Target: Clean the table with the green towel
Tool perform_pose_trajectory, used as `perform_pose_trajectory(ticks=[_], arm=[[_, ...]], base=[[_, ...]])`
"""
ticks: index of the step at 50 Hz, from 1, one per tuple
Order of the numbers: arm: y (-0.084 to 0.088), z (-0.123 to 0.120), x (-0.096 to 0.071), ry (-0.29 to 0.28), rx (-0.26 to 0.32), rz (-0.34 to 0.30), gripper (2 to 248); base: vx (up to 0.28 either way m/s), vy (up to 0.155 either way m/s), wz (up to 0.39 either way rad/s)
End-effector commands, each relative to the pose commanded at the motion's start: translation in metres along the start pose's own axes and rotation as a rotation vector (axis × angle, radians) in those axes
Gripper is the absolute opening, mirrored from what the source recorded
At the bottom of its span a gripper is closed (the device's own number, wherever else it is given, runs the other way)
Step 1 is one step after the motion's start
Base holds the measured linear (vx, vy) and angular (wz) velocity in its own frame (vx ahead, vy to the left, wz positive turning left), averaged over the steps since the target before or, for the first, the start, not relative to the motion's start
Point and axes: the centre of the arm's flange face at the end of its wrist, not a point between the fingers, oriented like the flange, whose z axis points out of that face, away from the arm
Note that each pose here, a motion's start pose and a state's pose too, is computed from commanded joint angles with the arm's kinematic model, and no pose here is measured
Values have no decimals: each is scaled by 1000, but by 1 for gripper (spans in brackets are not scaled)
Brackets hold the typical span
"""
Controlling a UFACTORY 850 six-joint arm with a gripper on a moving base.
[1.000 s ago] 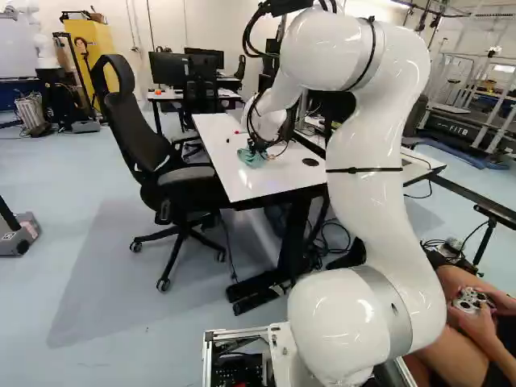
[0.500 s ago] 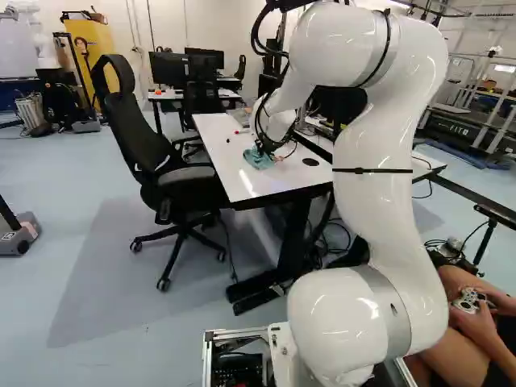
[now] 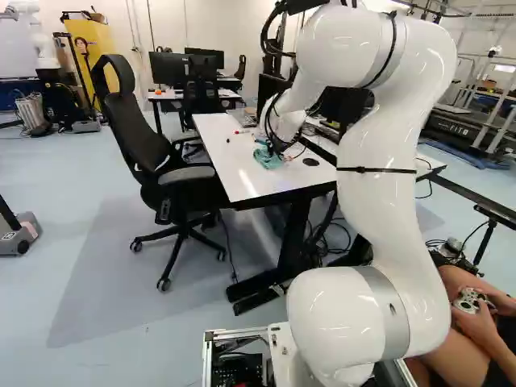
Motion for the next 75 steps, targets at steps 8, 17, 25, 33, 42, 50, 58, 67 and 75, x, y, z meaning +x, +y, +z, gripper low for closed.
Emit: perform_pose_trajectory(ticks=[8,17,25,33,42,50,58,67,75], arm=[[13,4,4,4,-14,15,41],[15,6,5,6,-15,16,41],[15,4,6,8,-15,16,41],[12,-5,8,15,-13,14,41],[3,-24,4,14,-3,4,41],[-6,-43,-2,2,6,-7,41],[-15,-62,-9,-22,17,-18,41],[-25,-84,-19,-62,28,-33,41],[-33,-103,-27,-88,39,-46,41]], base=[[0,0,0],[0,0,0],[0,0,0],[0,0,0],[0,0,0],[0,0,0],[0,0,0],[0,0,0],[0,0,0]])
